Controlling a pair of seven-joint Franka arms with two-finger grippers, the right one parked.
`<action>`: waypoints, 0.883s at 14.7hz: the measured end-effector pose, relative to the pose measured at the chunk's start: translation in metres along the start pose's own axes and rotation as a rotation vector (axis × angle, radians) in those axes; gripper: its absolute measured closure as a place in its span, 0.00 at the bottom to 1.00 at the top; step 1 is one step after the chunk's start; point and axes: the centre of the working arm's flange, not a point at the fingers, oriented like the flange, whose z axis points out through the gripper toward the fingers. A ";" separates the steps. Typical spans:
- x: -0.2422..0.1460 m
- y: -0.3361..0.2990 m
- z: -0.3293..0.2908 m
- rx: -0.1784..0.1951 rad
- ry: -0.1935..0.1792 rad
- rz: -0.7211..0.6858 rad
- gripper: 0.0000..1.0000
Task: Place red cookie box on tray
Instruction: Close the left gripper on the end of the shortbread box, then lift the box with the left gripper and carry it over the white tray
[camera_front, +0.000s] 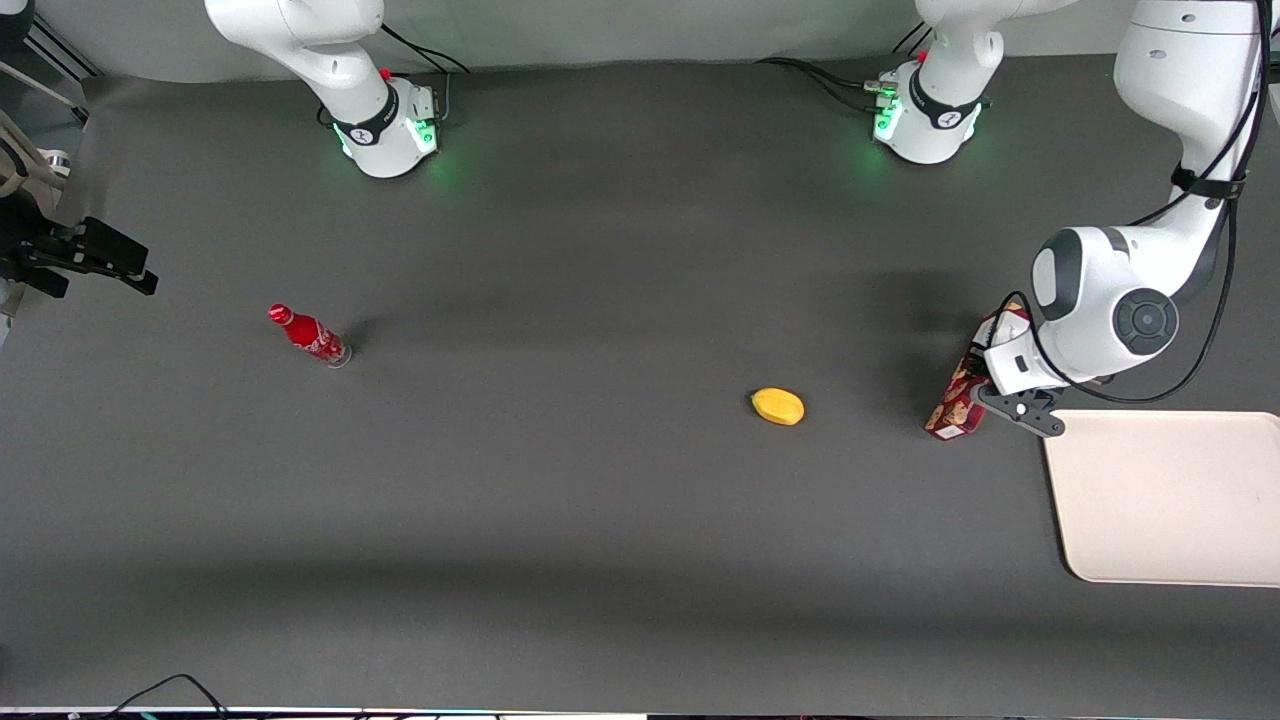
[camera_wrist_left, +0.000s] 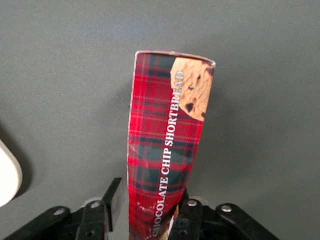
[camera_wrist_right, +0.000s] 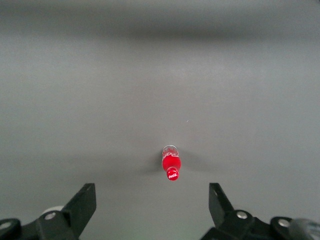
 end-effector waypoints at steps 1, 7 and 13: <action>0.000 0.000 0.000 0.000 0.000 0.000 0.60; 0.000 0.001 0.000 -0.001 0.000 0.002 0.93; 0.032 -0.019 -0.070 0.014 0.014 -0.004 0.94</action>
